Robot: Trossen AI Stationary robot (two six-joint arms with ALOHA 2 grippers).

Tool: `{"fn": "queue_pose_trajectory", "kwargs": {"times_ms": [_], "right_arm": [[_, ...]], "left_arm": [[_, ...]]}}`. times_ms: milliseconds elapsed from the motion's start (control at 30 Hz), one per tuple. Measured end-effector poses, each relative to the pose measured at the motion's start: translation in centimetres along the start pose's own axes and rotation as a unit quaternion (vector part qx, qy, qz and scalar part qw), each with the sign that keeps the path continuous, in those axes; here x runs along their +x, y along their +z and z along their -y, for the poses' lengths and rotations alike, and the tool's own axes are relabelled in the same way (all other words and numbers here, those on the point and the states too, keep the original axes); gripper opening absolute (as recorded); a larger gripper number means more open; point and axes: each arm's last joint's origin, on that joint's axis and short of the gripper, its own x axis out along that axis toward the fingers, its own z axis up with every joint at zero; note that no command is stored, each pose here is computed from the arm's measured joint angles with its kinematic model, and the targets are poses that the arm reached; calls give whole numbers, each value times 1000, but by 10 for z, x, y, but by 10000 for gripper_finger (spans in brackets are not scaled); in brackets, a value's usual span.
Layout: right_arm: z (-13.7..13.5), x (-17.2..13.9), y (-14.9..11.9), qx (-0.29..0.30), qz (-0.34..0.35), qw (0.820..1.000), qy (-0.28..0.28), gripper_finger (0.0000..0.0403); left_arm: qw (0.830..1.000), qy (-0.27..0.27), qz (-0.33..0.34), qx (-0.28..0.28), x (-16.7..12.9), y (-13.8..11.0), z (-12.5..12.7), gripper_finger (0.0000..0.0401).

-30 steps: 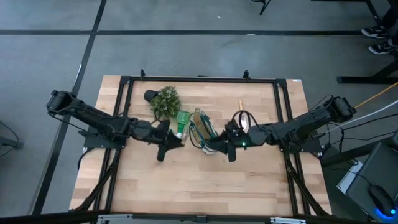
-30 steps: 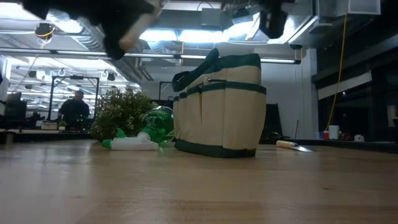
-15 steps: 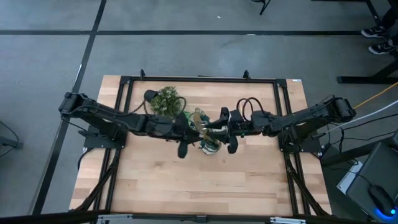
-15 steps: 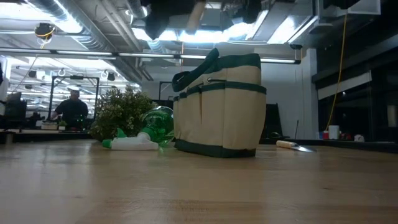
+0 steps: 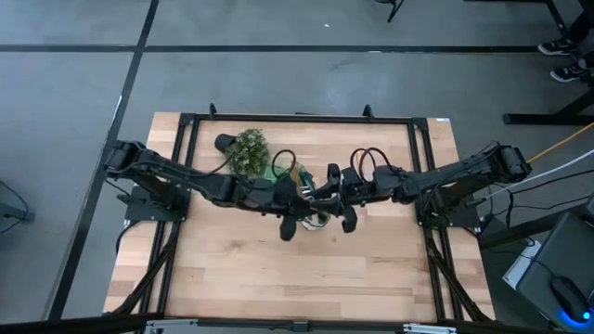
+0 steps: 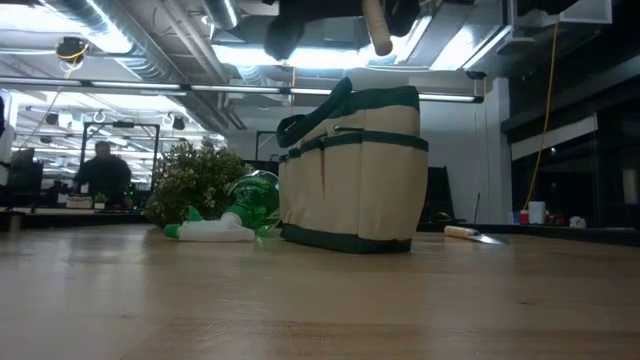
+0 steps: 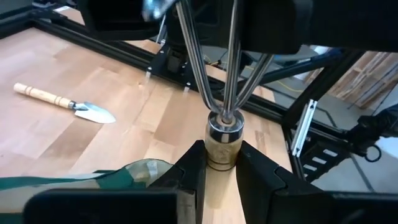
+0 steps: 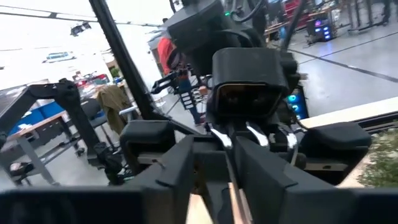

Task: Pick & Place Garden tools in Gardening bag
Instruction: Put the light brown hand rake into the light brown gardening bag

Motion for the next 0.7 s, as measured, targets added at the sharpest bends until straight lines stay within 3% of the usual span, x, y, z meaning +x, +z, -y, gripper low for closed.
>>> {"fn": "queue_pose_trajectory", "kwargs": {"times_ms": [267,500,700], "right_arm": [[1,0,1,8,8,1000,-18,14],[0,0,4,20,28,999,-16,9],[0,0,2,24,25,999,-25,7]], "left_arm": [[1000,-15,3,-6,-4,4,2,71],[998,-61,-22,-19,-15,13,-1,88],[998,-39,-31,34,-50,28,-4,122]]}}
